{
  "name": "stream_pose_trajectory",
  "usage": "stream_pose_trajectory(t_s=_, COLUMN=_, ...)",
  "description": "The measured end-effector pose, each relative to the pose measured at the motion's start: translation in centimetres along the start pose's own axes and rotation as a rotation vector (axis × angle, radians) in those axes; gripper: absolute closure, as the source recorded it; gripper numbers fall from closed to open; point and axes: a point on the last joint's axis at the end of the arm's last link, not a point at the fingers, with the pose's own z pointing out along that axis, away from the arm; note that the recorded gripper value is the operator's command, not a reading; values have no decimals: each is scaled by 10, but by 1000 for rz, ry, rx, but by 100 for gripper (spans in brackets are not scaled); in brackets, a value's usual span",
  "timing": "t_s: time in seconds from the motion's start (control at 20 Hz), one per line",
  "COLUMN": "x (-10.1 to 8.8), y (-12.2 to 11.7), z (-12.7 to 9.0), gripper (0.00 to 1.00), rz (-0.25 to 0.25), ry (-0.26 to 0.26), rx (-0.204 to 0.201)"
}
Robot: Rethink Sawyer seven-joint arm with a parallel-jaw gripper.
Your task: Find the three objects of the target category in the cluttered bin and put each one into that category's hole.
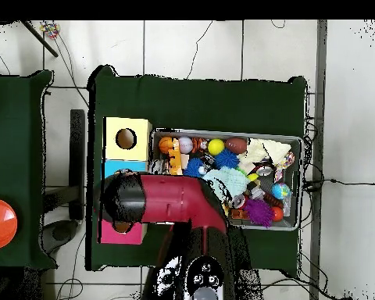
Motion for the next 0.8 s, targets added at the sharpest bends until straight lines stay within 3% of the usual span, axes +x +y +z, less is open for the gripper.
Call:
stream_pose_trajectory(t_s=0.2, x=20, y=26, z=4, gripper=100, rz=55, ry=20, rx=-1)
stream_pose_trajectory(t_s=0.25, x=33, y=34, z=6, gripper=100, rz=76, ry=30, rx=10)
stream_pose_trajectory(t_s=0.4, x=48, y=43, z=7, gripper=100, rz=95, ry=38, rx=24)
stream_pose_trajectory(t_s=0.7, x=63, y=58, z=14, gripper=100, rz=123, ry=41, rx=45)
stream_pose_trajectory(t_s=0.8, x=67, y=60, z=26, gripper=100, rz=136, ry=39, rx=54)
